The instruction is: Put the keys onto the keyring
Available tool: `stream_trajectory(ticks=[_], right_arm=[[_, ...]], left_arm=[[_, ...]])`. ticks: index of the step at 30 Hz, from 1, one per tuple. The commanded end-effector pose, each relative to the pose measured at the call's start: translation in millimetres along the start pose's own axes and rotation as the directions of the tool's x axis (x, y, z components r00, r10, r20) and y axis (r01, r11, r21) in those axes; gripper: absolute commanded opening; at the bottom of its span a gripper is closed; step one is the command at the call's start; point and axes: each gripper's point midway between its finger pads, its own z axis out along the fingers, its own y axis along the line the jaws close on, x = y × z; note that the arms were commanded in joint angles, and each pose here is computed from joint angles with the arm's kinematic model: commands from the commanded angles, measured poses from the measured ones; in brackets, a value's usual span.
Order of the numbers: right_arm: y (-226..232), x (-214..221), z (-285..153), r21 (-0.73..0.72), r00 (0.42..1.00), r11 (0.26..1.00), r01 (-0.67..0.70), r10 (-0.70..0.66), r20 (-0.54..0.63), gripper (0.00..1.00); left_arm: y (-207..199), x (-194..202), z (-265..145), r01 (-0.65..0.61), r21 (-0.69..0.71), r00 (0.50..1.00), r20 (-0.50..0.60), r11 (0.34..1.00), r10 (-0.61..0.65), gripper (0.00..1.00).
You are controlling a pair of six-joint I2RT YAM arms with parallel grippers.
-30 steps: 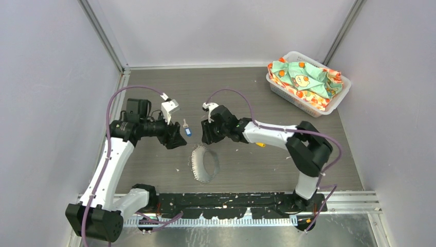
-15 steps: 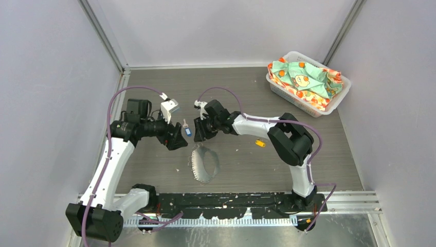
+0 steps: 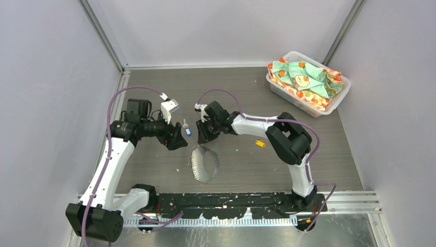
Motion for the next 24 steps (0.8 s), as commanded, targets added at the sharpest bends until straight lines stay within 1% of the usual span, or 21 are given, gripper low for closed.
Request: stream_trajectory(ticks=[1,10,14,17,18,21,22,24], right_arm=[[3,-4,4,-0.022,1.0,1.0,0.003,-0.003,0.005,0.33],[1,8,13,-0.035,0.999,0.999,-0.016,0.014,-0.035,0.28],[5,3,13,-0.055,1.0,0.998,-0.014,0.013,-0.024,0.16],[11,-3,11,-0.083,1.0,0.997,-0.005,0.005,-0.007,0.02],[15,-6,10,-0.096,1.0,0.995,0.001,0.0,0.003,0.01],[28,-20,-3,-0.142,0.997,0.989,0.042,-0.033,0.064,0.01],[34,-27,-11,-0.155,0.993,0.985,0.068,-0.052,0.107,0.01],[52,-52,-38,-0.191,0.963,0.968,0.161,-0.112,0.244,0.01]], left_arm=[[-7,-10,-4,-0.014,0.015,1.0,0.026,1.0,0.014,0.83],[-11,-13,-5,-0.016,0.032,1.0,0.027,0.999,0.015,0.8],[-12,-13,-5,-0.018,0.037,0.999,0.027,0.999,0.017,0.79],[-12,-13,-5,-0.02,0.035,0.999,0.026,0.999,0.019,0.79],[-12,-14,-5,-0.019,0.035,0.999,0.027,0.999,0.018,0.79],[-11,-15,-6,-0.016,0.026,0.999,0.031,1.0,0.015,0.78],[-11,-16,-6,-0.014,0.024,0.999,0.034,1.0,0.013,0.78],[-13,-21,-8,-0.018,0.025,0.999,0.046,1.0,0.017,0.75]])
